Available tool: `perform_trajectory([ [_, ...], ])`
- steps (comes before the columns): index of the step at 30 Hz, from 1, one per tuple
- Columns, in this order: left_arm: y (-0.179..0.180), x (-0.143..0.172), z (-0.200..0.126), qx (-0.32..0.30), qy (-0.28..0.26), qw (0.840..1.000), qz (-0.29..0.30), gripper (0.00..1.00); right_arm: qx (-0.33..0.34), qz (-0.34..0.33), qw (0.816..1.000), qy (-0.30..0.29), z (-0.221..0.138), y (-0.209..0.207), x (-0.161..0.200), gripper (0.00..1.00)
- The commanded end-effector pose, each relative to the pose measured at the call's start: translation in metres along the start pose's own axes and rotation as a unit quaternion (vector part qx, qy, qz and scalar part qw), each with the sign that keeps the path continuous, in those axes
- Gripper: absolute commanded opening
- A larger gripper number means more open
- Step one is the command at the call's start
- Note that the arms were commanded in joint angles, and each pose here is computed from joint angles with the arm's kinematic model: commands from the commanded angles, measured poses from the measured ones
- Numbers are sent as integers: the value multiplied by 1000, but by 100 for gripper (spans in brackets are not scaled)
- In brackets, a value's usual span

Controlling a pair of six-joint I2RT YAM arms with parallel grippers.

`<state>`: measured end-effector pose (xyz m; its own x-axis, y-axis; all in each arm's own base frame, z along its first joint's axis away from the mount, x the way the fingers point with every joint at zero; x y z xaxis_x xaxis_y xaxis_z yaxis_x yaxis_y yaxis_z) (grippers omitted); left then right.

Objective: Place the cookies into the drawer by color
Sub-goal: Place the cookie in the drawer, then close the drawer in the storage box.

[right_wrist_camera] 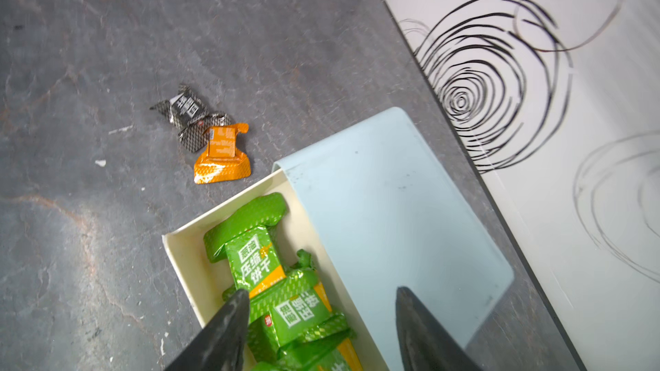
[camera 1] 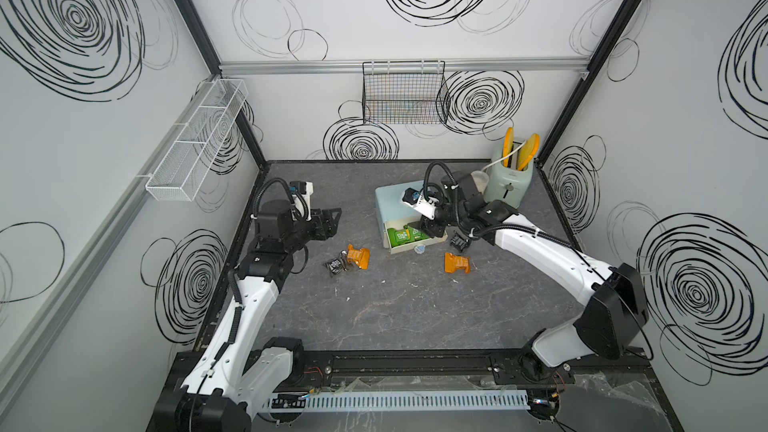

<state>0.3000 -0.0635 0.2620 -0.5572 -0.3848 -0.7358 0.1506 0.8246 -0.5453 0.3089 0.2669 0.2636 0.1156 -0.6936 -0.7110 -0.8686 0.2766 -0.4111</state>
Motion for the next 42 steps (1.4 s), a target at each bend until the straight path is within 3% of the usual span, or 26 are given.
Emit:
perform_trajectory([
  [1,-19,-7,7,39,2,999,-4,73,30,64,997,-38,-20,-9,-2,66],
  [8,-61,-15,44,65,12,998,5,76,61,166,983,-49,-48,3,25,64],
  [19,-83,-38,147,89,56,994,32,84,11,298,954,-16,-40,52,71,58],
  [23,-86,-40,180,108,74,990,60,90,-10,313,950,-19,-36,61,75,54],
  [30,-77,-24,229,121,127,982,73,90,-26,331,943,-12,-22,68,83,42],
  [34,-77,-14,241,139,146,977,73,89,-35,340,940,-13,-12,67,83,35],
  [42,-79,3,248,154,179,969,70,85,-37,350,936,-2,4,62,83,34],
])
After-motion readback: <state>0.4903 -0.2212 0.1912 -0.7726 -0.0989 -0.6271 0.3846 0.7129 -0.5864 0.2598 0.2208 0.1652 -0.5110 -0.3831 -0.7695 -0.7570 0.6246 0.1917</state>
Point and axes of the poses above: each gripper's point midway between its finger pads, its own z axis out along the fingers, its own y axis along the line the jaws close on, x = y × z, the point moved 4 cm from there along -z, back along the fingers, and after that the axes turned 10 degrees about -z, right-handed, at the moved point
